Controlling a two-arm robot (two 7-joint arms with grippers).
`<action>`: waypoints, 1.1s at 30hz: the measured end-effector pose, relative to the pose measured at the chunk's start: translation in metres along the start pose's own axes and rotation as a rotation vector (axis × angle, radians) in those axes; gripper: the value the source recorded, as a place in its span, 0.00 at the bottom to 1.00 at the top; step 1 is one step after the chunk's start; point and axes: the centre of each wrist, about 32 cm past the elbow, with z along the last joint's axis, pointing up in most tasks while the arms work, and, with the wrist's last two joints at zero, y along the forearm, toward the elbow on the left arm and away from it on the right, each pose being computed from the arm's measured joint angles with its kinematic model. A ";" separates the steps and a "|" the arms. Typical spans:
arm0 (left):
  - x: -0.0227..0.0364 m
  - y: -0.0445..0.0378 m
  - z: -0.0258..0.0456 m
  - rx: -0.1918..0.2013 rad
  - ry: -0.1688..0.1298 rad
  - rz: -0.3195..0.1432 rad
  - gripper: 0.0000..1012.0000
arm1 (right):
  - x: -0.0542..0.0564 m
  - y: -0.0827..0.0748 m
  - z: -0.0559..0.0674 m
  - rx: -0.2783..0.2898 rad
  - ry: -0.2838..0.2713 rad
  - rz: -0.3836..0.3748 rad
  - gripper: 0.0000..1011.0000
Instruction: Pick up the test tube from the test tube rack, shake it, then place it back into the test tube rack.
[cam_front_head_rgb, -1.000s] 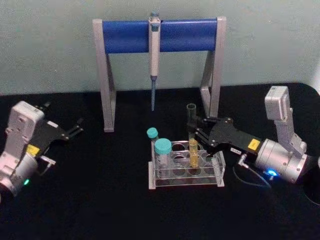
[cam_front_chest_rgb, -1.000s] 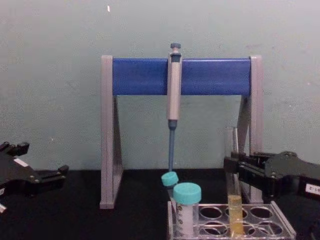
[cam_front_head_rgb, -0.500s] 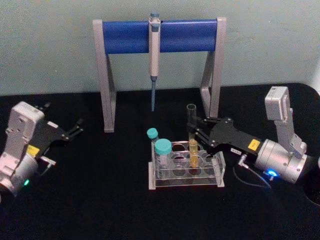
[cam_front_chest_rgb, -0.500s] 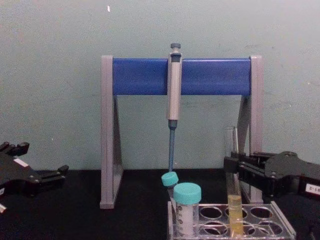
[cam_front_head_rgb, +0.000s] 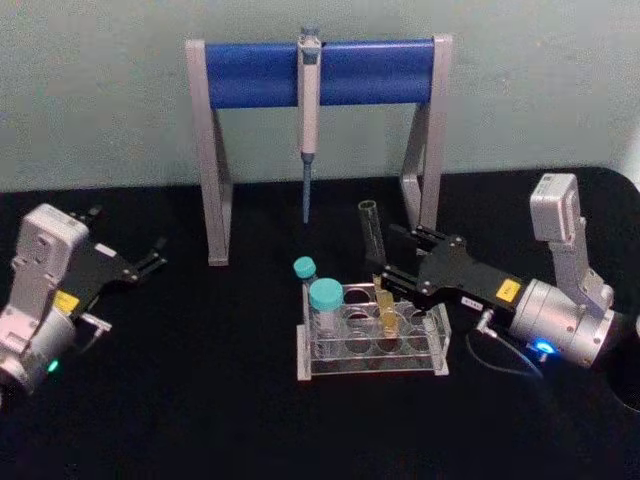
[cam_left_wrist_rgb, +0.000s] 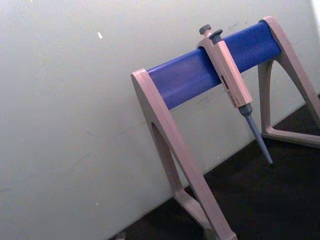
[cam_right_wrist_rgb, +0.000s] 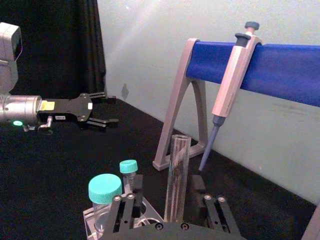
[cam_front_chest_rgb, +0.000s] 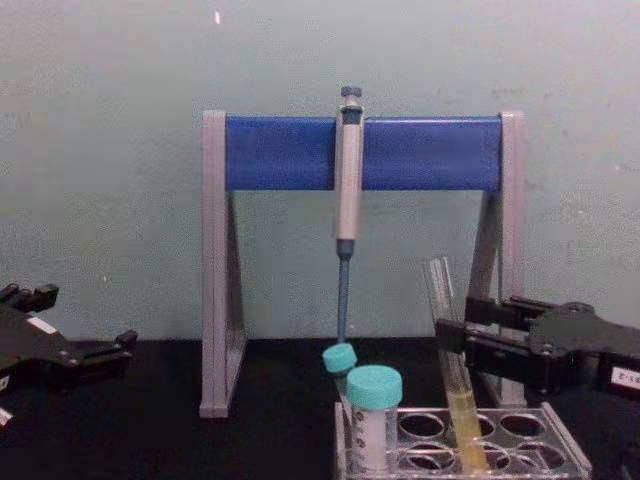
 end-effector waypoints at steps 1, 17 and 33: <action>0.0000 0.0000 0.0000 0.000 0.000 0.000 0.99 | 0.000 0.000 0.000 0.000 0.000 0.000 0.59; 0.0000 0.0000 0.0000 0.000 0.000 0.000 0.99 | 0.000 0.000 0.000 0.000 0.000 0.000 0.99; 0.0000 0.0000 0.0000 0.000 0.000 0.000 0.99 | -0.002 -0.002 0.005 0.058 0.000 -0.022 0.99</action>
